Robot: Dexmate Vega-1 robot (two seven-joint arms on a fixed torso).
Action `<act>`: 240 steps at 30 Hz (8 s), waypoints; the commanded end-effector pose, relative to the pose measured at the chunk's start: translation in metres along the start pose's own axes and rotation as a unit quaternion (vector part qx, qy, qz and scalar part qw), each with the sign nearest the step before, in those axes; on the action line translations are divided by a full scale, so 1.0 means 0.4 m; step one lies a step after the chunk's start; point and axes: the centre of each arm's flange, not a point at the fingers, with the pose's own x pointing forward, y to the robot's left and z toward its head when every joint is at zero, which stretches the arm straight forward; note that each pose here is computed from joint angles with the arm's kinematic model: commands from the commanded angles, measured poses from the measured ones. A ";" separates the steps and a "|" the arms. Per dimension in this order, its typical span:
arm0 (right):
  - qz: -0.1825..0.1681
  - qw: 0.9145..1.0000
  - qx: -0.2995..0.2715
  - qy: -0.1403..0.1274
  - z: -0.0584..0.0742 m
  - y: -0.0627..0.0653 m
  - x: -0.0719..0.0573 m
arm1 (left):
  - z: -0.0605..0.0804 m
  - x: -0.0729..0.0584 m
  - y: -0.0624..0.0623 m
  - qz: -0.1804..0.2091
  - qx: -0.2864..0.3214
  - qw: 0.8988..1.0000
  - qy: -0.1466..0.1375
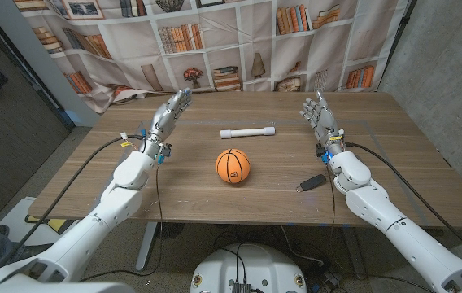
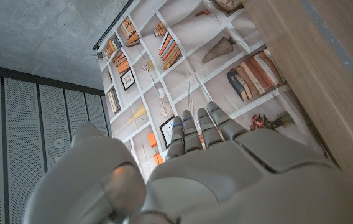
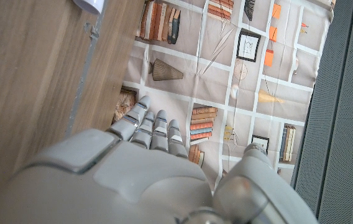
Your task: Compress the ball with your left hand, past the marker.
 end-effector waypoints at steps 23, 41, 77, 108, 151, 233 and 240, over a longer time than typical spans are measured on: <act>-0.009 1.000 -0.009 0.000 0.024 0.005 -0.020 | 0.050 -0.049 -0.069 -0.016 0.087 0.991 -0.102; -0.003 1.000 -0.004 -0.002 0.025 0.016 -0.002 | 0.082 -0.044 -0.114 -0.059 0.202 0.972 -0.100; 0.015 1.000 -0.008 0.004 0.018 0.029 0.007 | 0.159 -0.059 -0.205 -0.138 0.415 0.891 -0.123; 0.024 1.000 -0.006 0.013 0.018 0.029 0.011 | 0.216 -0.057 -0.246 -0.227 0.548 0.800 -0.096; 0.033 0.999 -0.012 0.018 0.032 0.025 0.000 | 0.259 -0.046 -0.284 -0.314 0.645 0.696 -0.025; 0.033 0.999 -0.013 0.025 0.027 0.019 0.006 | 0.114 -0.013 -0.389 -0.415 0.593 0.690 0.008; 0.034 0.999 -0.010 0.025 0.026 0.020 0.009 | 0.115 -0.010 -0.390 -0.413 0.595 0.689 0.013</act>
